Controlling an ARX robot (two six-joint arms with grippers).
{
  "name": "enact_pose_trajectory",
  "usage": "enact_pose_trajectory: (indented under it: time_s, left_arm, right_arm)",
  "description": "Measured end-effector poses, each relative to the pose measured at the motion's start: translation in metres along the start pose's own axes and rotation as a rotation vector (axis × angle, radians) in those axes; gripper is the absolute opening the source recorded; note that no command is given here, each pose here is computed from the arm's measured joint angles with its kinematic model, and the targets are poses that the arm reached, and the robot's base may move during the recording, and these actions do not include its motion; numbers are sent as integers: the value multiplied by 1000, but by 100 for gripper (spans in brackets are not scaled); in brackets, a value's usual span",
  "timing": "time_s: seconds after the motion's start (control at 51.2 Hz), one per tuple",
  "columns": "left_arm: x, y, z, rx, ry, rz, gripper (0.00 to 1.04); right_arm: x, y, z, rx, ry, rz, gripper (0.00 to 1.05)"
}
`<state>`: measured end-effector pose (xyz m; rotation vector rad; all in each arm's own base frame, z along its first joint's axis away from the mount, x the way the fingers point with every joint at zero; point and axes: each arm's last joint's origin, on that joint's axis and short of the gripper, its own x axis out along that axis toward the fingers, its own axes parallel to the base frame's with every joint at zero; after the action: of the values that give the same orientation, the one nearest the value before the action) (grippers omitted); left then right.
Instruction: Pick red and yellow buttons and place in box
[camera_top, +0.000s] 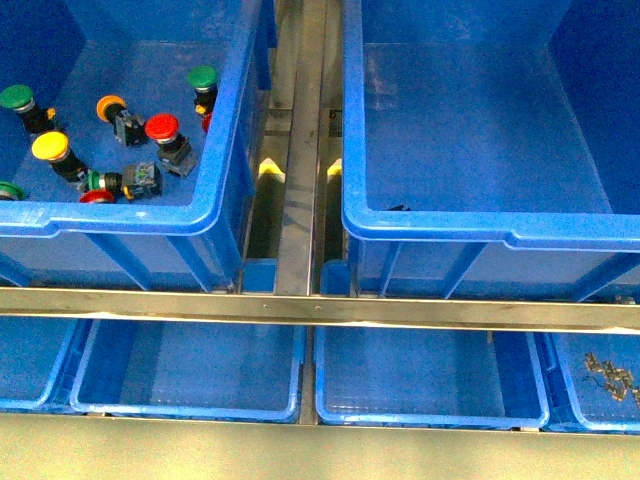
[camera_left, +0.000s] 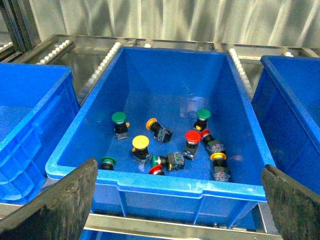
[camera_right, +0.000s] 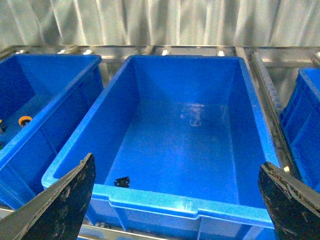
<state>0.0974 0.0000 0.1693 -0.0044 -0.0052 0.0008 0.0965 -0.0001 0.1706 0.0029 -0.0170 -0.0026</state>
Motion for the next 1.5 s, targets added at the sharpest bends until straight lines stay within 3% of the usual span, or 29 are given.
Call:
enact_pose_trajectory:
  time_s: [1.504]
  left_arm:
    - [0, 0, 0, 0, 0, 0, 97]
  right_arm:
    - [0, 0, 0, 0, 0, 0, 98]
